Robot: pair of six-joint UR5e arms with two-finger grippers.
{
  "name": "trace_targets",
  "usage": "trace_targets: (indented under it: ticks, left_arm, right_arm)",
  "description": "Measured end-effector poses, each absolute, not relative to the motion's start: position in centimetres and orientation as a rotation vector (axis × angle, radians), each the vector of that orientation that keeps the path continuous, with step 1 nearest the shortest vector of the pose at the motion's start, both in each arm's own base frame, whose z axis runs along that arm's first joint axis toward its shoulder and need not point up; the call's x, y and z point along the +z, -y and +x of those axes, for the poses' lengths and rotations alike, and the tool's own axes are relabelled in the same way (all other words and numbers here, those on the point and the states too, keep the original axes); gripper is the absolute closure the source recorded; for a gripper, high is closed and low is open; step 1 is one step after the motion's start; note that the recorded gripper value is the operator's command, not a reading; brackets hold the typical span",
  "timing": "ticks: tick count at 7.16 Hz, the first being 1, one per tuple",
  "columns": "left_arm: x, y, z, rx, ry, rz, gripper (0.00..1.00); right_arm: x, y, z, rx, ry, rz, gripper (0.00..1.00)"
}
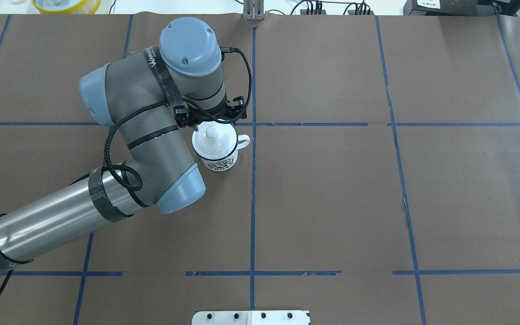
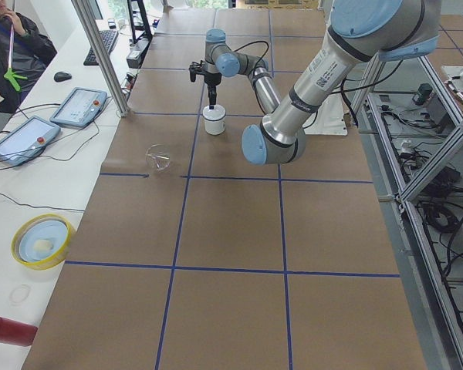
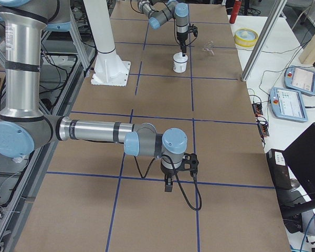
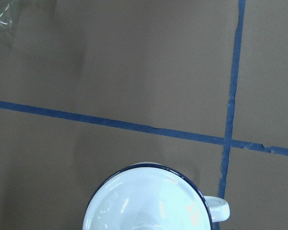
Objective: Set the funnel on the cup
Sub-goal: 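Lower the left gripper and grasp the white lid's knob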
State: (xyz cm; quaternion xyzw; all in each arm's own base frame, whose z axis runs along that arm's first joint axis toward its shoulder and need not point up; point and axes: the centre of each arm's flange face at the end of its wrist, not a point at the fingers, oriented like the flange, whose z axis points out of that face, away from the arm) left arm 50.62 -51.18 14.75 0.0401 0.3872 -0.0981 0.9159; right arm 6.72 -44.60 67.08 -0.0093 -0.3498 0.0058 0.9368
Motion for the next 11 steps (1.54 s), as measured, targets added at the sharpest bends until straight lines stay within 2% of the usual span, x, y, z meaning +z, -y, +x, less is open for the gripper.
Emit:
trace_targets:
  ticks: [6, 11]
  left_arm:
    - [16.00, 50.65, 50.58, -0.180, -0.819, 0.050, 0.21]
    - [16.15, 50.67, 50.63, -0.181, -0.817, 0.046, 0.22]
  right_arm:
    - [67.08, 44.59, 6.72, 0.012, 0.715, -0.019, 0.00]
    - [67.08, 44.59, 6.72, 0.012, 0.715, -0.019, 0.00]
